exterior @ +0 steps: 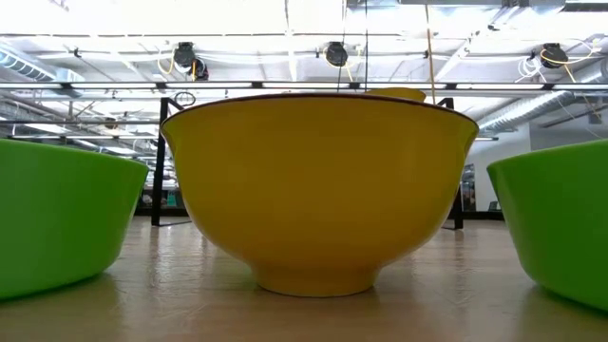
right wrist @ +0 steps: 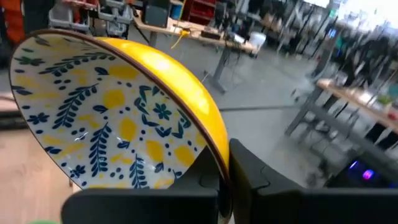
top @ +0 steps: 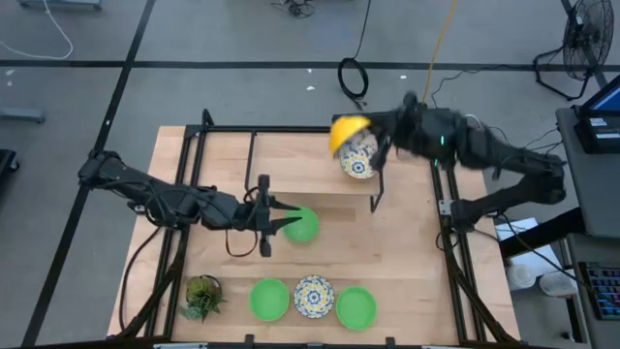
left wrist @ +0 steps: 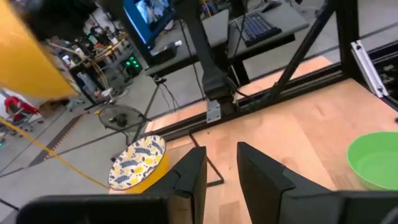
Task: Pick & Place Mini bowls
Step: Stack the top white bowl on top of the white bowl on the shelf
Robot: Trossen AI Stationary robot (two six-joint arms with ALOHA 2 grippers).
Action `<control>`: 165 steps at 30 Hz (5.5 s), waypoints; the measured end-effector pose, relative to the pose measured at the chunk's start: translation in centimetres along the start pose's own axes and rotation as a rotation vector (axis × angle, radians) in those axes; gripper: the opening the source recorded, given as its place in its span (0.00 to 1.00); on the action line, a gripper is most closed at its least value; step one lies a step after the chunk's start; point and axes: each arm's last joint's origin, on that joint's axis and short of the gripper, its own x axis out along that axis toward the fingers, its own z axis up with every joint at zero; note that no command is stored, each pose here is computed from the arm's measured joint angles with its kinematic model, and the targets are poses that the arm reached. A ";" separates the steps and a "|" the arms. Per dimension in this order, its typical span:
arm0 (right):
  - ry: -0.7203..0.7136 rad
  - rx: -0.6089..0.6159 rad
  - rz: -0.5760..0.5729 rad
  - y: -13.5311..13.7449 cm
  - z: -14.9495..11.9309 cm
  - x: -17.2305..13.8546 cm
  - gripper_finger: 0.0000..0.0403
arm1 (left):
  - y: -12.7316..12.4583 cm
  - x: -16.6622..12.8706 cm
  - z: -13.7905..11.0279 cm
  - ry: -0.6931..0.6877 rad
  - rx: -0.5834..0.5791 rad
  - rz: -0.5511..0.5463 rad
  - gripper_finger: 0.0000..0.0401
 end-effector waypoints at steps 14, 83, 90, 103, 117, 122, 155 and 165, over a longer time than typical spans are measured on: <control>0.349 0.231 0.056 -8.6 2.1 9.0 0.00 | 1.5 0.6 -0.6 0.024 -0.071 0.054 0.23; 0.686 0.445 0.366 -9.7 -5.2 8.4 0.00 | 3.0 1.2 -1.4 0.068 -0.167 0.101 0.23; 0.751 0.451 0.375 -9.3 -6.9 9.0 0.00 | 3.0 1.2 -1.4 0.068 -0.167 0.101 0.23; 0.841 0.445 0.395 -8.7 -9.3 9.6 0.00 | 3.0 1.2 -1.4 0.068 -0.167 0.101 0.23; 0.923 0.408 0.366 -8.3 -11.1 9.9 0.00 | 3.0 1.2 -1.4 0.068 -0.167 0.101 0.23; 0.940 0.400 0.377 -8.2 -11.4 9.8 0.00 | 3.0 1.2 -1.4 0.068 -0.167 0.101 0.23; 0.952 0.370 0.329 -8.2 -11.6 9.9 0.00 | 3.0 1.2 -1.4 0.068 -0.166 0.101 0.23; 0.976 0.377 0.334 -7.8 -13.1 10.5 0.01 | 3.0 1.2 -1.4 0.069 -0.166 0.100 0.23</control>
